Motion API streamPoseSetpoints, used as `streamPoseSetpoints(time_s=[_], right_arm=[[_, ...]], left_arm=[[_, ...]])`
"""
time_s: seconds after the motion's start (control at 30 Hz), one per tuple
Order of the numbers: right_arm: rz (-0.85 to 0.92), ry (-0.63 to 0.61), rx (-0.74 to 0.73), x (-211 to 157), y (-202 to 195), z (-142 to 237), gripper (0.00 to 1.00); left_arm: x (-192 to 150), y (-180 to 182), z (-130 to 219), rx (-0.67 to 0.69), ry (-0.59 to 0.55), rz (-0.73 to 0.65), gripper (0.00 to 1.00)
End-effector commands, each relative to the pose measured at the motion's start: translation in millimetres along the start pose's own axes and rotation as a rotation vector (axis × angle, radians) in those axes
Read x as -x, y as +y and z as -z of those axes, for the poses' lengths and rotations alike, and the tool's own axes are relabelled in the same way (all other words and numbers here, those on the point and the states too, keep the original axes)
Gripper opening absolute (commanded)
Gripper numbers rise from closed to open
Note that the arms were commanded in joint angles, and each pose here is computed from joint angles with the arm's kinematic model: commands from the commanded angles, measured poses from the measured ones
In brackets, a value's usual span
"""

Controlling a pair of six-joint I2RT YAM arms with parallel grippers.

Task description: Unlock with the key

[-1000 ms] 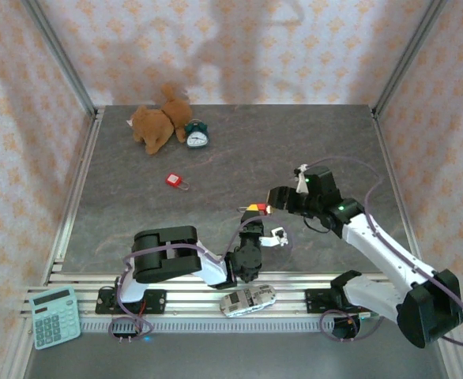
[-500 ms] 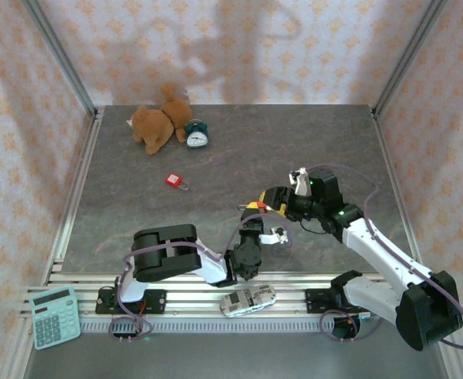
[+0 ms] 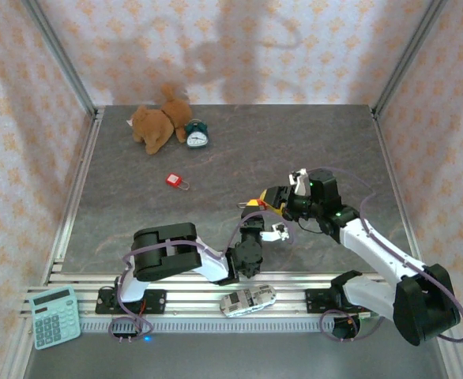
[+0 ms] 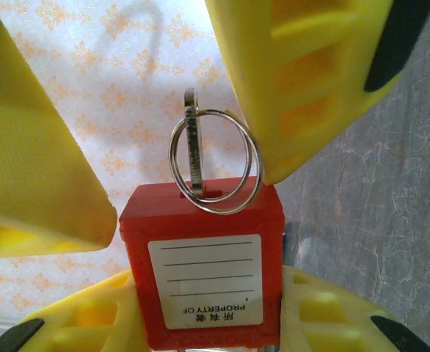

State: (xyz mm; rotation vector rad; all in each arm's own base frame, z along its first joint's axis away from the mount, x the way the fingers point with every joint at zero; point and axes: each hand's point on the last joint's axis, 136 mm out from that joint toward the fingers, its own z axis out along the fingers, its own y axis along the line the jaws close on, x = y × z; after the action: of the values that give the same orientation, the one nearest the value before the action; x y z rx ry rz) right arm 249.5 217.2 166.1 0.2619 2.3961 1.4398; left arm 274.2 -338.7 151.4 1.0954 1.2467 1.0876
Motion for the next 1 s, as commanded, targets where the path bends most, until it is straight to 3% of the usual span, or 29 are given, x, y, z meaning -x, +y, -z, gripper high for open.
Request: streamPoseSetpoints(time_s=[0.0,0.33,0.5,0.73,0.83,0.97], right_arm=[[0.014,0.015,-0.027,-2.9,-7.9,-3.8,0.53],[0.037,0.029,-0.08,-4.9,-17.3,-3.0,0.56],[-0.021,0.044,0.055,-6.3,1.1,-8.0,0.49],[-0.029,0.046,0.11,-6.5,15.8,-3.6,0.36],[-0.018,0.034,0.102,-4.6,16.9,-1.8,0.3],[-0.002,0.008,0.072,0.4,13.4,-1.4,0.27]], left_arm=[[19.2,16.3,0.5,0.025,-0.058,0.091,0.1],[14.4,17.5,1.6,0.024,-0.053,0.077,0.1],[16.9,13.3,-0.1,0.023,-0.052,0.073,0.11],[19.5,12.5,-6.4,0.027,-0.047,0.082,0.13],[19.5,12.4,-6.4,0.027,-0.046,0.084,0.17],[15.5,12.4,-5.5,0.025,-0.042,0.088,0.3]])
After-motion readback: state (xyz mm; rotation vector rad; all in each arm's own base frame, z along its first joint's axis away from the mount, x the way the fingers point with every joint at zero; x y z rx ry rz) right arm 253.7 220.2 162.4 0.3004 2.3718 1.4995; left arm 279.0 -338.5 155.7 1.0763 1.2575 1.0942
